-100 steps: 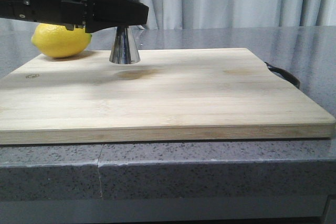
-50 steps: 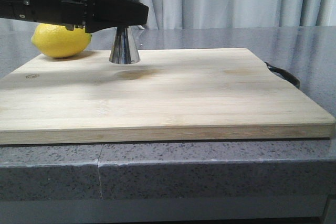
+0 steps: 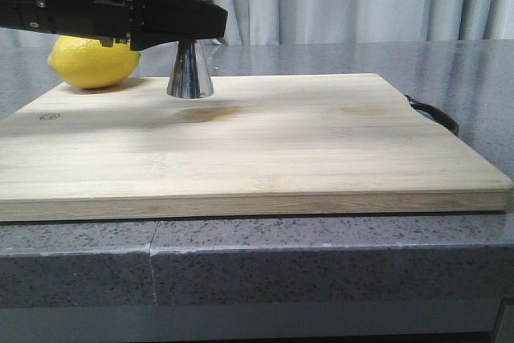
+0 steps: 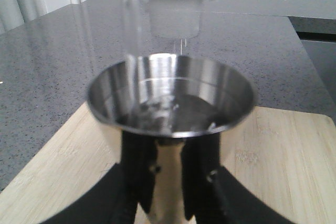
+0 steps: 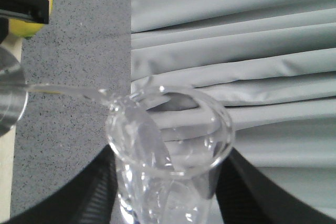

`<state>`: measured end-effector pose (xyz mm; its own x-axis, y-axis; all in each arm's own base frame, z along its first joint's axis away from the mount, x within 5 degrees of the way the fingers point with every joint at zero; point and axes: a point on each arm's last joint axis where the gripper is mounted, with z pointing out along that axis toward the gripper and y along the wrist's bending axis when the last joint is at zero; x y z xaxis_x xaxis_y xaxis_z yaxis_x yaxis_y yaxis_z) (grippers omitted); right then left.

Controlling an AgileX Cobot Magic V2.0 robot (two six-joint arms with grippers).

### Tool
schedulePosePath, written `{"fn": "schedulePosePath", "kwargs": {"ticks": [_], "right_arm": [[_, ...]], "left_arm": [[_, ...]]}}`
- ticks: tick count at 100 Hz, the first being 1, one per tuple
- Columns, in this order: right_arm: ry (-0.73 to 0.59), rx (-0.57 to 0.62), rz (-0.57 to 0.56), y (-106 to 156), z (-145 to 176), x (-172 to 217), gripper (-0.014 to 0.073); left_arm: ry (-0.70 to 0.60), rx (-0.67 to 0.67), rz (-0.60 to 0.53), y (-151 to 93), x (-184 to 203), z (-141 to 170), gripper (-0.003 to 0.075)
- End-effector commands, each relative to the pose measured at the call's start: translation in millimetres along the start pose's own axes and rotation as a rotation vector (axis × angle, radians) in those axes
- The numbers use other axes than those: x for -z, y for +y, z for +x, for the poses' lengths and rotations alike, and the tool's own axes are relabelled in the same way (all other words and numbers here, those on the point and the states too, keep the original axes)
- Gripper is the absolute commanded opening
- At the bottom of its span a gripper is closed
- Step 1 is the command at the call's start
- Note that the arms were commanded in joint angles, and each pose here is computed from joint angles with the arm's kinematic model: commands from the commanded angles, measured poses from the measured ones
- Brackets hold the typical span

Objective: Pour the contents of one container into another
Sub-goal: 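Tilt the beaker with the right gripper, pouring liquid into the jigger, then return the beaker upright and set it on the board with the right gripper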

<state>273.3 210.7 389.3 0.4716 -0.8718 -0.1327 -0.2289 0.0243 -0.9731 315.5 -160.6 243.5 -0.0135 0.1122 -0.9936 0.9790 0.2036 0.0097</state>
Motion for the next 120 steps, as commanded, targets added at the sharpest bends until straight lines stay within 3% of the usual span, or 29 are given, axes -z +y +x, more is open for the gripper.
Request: {"fn": "schedulePosePath", "kwargs": {"ticks": [1,31,79,99,120], "right_arm": [[-0.043,0.021,0.091,-24.8,-3.6,14.6,0.0286],[-0.039,-0.029,0.078,-23.4,-3.0,14.4,0.0286],[0.026,-0.668,-0.134,-4.2,0.4,14.5,0.0286],[0.081,-1.018,-0.112,-8.4,23.7,13.2,0.0286],[0.119,-1.193,-0.103,-4.5,44.8,12.8,0.0286]], "left_arm": [[-0.159,-0.035,0.05,-6.8,1.5,-32.0,0.0187],[-0.159,-0.035,0.05,-6.8,1.5,-32.0,0.0187],[-0.159,-0.035,0.05,-6.8,1.5,-32.0,0.0187],[-0.159,-0.035,0.05,-6.8,1.5,-32.0,0.0187],[-0.159,-0.035,0.05,-6.8,1.5,-32.0,0.0187]]}}
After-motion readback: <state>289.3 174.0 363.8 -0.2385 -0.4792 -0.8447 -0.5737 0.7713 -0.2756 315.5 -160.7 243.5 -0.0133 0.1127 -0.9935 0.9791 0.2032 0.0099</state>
